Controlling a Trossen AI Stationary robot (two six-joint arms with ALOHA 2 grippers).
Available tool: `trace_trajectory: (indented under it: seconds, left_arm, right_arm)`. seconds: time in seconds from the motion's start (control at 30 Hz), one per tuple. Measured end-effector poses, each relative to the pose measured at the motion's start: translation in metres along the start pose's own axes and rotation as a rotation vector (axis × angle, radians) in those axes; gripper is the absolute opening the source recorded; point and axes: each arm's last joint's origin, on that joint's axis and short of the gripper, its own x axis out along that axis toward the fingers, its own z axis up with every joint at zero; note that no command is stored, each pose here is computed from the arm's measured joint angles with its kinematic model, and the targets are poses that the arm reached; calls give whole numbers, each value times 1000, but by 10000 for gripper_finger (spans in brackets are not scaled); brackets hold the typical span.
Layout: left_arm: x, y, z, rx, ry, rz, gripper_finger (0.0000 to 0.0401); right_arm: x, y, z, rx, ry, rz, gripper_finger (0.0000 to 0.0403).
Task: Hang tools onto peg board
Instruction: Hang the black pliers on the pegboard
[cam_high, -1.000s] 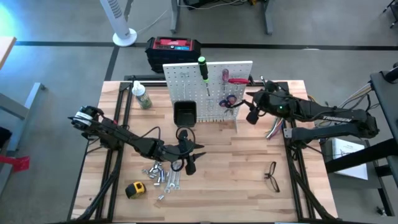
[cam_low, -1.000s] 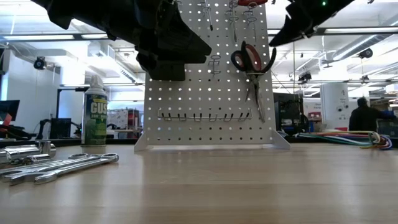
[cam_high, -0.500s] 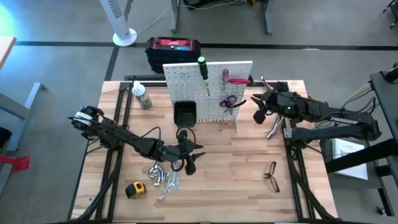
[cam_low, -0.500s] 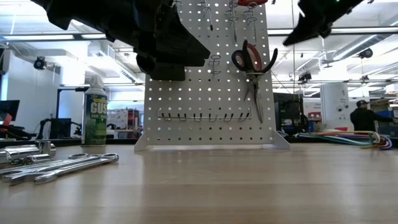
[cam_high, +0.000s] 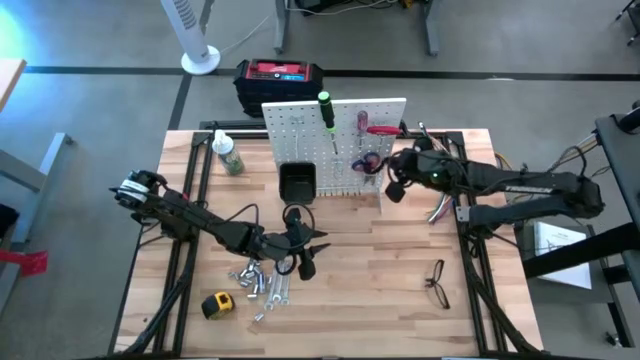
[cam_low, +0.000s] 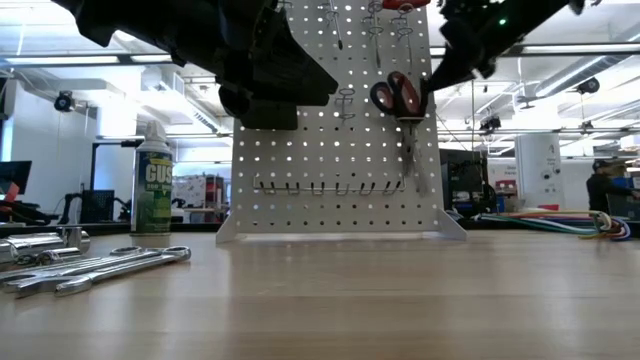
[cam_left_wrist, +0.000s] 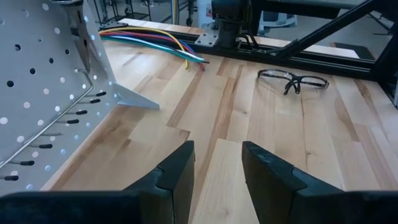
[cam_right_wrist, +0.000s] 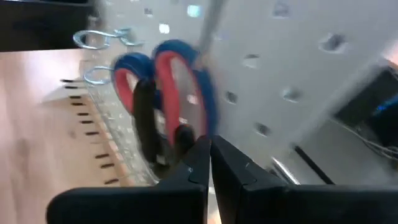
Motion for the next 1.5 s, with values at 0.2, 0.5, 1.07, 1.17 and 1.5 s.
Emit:
trace_trajectory:
  seconds: [0.2, 0.5, 1.07, 1.17, 1.5]
  left_arm:
    - [0, 0, 0, -4, -1, 0, 124]
    - [0, 0, 0, -3, 1, 1, 124]
    - [0, 3, 1, 4, -32, 125, 124]
    - [-1, 3, -1, 12, -20, 127, 124]
    - [-2, 2, -5, 30, 9, 127, 124]
  right_arm:
    - [10, 5, -3, -25, 36, 6, 1]
    - [-19, -8, 6, -31, -80, 21, 7]
    - [-5, 1, 6, -184, -73, -5, 89]
    - [-3, 8, 6, -217, -67, -55, 98]
    - [-27, 45, 7, -262, -153, -89, 69]
